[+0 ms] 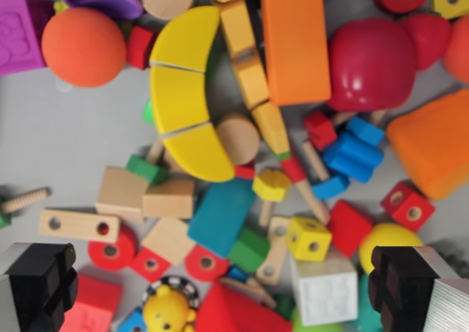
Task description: Pick an object from the bin
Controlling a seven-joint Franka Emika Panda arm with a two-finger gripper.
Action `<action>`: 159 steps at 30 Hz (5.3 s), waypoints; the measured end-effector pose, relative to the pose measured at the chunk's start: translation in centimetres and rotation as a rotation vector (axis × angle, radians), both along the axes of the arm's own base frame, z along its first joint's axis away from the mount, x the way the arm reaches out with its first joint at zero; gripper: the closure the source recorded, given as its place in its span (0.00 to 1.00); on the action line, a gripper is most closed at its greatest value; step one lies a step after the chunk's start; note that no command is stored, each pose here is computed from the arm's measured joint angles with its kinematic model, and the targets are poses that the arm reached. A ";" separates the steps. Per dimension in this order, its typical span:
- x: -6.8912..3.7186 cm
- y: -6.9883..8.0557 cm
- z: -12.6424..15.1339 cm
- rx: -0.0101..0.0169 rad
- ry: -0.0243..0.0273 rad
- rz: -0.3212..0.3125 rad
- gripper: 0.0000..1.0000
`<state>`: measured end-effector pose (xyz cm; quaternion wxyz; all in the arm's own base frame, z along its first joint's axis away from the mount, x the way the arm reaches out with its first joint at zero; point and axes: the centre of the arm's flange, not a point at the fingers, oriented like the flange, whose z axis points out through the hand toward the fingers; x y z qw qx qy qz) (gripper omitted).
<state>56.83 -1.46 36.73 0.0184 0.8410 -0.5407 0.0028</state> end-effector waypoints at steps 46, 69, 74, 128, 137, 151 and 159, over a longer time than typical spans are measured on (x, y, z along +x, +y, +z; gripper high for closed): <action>-4.3 5.7 -8.1 0.0083 -0.0149 -0.526 0.00; -6.9 9.3 -13.1 0.0146 -0.0233 -0.844 0.00; -7.4 10.0 -14.2 0.0154 -0.0244 -0.912 0.00; -8.2 12.2 -23.9 0.0501 -0.0597 -1.091 1.00; -8.2 12.2 -23.9 0.0501 -0.0597 -1.091 1.00; -7.9 12.2 -23.6 0.0562 -0.0661 -1.091 1.00; -7.8 12.3 -23.6 0.0575 -0.0676 -1.091 1.00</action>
